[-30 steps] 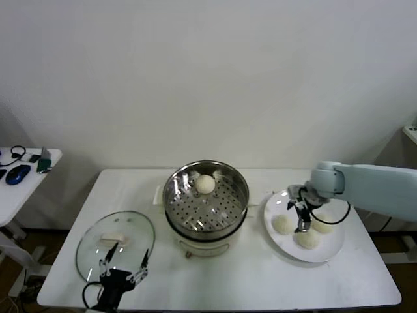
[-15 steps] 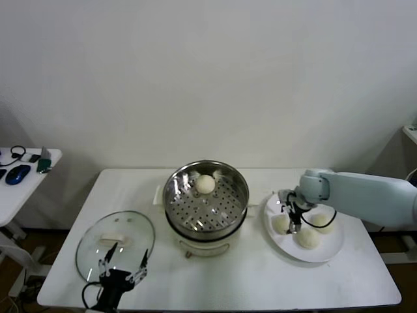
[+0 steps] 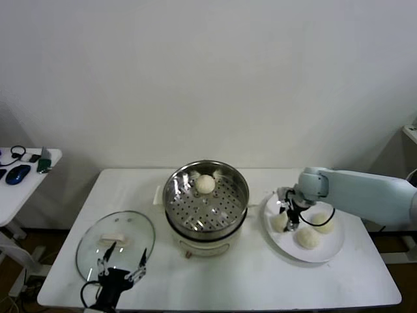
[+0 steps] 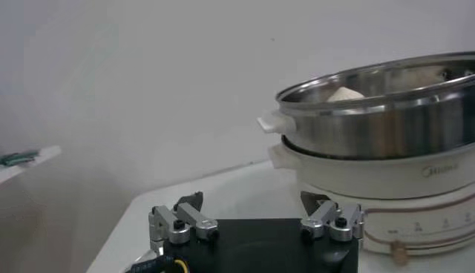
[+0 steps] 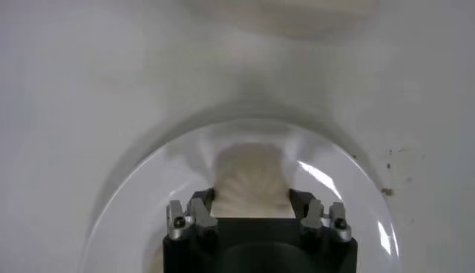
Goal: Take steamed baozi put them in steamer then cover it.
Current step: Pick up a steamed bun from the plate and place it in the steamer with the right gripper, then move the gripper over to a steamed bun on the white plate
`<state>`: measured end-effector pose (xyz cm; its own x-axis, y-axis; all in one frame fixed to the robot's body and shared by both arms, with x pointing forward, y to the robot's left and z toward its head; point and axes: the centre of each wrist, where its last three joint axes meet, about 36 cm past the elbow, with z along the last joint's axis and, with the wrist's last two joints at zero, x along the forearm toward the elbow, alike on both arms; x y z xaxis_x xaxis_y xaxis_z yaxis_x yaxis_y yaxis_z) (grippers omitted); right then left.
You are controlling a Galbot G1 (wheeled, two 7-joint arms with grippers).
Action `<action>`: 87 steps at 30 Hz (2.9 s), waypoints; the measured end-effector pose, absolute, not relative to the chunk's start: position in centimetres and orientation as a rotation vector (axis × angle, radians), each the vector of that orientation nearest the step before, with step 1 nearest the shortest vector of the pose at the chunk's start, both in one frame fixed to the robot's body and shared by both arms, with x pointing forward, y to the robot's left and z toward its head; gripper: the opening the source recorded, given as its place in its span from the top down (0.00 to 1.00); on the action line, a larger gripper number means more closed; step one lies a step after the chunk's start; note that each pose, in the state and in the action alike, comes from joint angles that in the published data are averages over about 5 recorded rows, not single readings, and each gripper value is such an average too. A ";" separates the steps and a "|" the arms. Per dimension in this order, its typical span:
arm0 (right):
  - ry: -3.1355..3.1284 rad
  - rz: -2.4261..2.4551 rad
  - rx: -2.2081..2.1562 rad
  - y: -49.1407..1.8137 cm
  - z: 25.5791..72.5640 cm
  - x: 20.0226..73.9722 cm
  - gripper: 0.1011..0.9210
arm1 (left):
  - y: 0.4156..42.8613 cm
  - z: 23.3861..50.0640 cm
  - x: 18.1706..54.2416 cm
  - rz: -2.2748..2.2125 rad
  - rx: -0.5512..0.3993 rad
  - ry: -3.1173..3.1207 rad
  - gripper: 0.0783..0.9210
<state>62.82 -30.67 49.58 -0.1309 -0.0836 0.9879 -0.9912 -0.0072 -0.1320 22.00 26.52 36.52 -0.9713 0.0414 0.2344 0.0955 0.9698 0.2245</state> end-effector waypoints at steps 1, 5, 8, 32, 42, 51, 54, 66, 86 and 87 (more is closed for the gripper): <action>-1.364 1.281 1.219 -30.7 50.6 63.1 0.30 | 26.5 36.5 22.0 -0.345 -0.102 -2.890 0.12; -1.375 1.313 1.233 -30.7 55.7 64.1 0.30 | 26.4 36.7 22.1 -0.342 -0.104 -2.893 0.12; -1.400 1.343 1.245 -30.1 60.6 64.8 0.30 | 26.4 36.8 22.2 -0.343 -0.107 -2.897 0.12; -1.415 1.536 1.498 -5.2 70.9 61.2 0.30 | 26.1 37.5 22.2 -0.337 -0.116 -2.912 0.12; -1.377 1.565 1.462 -0.7 64.0 60.7 0.30 | 26.2 37.2 21.8 -0.345 -0.113 -2.898 0.12; -1.404 1.568 1.438 0.9 60.3 61.2 0.30 | 26.1 36.9 21.8 -0.347 -0.109 -2.892 0.12; -1.409 1.565 1.438 1.3 59.5 61.2 0.30 | 26.2 36.8 21.8 -0.348 -0.108 -2.890 0.12; -1.422 1.555 1.446 1.3 58.7 61.4 0.13 | 26.1 36.8 21.9 -0.354 -0.105 -2.889 0.12; -1.361 1.480 1.382 -21.8 70.3 63.6 0.12 | 25.9 36.8 22.4 -0.358 -0.110 -2.894 0.12; -1.357 1.468 1.369 -23.4 70.0 63.3 0.12 | 25.9 36.8 22.5 -0.358 -0.110 -2.895 0.12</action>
